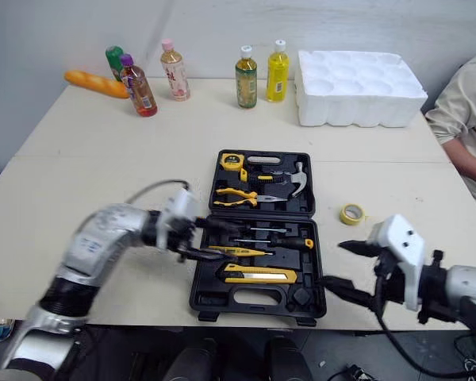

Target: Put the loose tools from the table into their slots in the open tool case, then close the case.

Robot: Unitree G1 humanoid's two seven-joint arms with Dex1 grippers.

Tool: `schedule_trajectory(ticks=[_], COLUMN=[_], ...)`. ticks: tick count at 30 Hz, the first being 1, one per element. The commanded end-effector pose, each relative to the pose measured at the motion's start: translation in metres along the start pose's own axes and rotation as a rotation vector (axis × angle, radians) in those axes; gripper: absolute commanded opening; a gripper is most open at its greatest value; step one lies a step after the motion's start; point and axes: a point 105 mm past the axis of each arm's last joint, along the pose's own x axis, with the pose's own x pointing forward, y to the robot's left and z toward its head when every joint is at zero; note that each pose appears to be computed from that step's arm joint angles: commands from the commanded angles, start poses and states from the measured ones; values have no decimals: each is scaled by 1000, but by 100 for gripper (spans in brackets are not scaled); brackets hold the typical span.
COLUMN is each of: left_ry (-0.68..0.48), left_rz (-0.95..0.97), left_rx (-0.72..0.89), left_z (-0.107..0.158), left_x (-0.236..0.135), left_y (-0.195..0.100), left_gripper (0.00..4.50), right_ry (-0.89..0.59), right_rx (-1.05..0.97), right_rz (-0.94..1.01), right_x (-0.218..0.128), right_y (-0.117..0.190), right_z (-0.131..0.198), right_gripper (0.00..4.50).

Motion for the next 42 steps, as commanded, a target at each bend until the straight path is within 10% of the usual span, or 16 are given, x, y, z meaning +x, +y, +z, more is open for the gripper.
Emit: schedule_trajectory(ticks=[1,9,17,28,42], left_ry=[-59,-12,12,0,-5], left_rz=[242,662,752,722,10], left_rx=[-89,-166,-133,-94,234], left_z=[3,-34,-42,-31,42], left_x=[-52,-159,-177,-161,-16], left_y=[19,26,15,24,-16], left_gripper=[441,441,441,441,441], right_ry=[8,39,27,6,325], right_rx=[-7,39,76,58,-387], right_rz=[-178,-382,-453,-434,112], right_x=[-35,-84,-92,-87,-27], right_y=[-35,-72,-86,-104,-97], right_z=[-6,-33,-43,-35,44], right_gripper=[450,450,450,450,450])
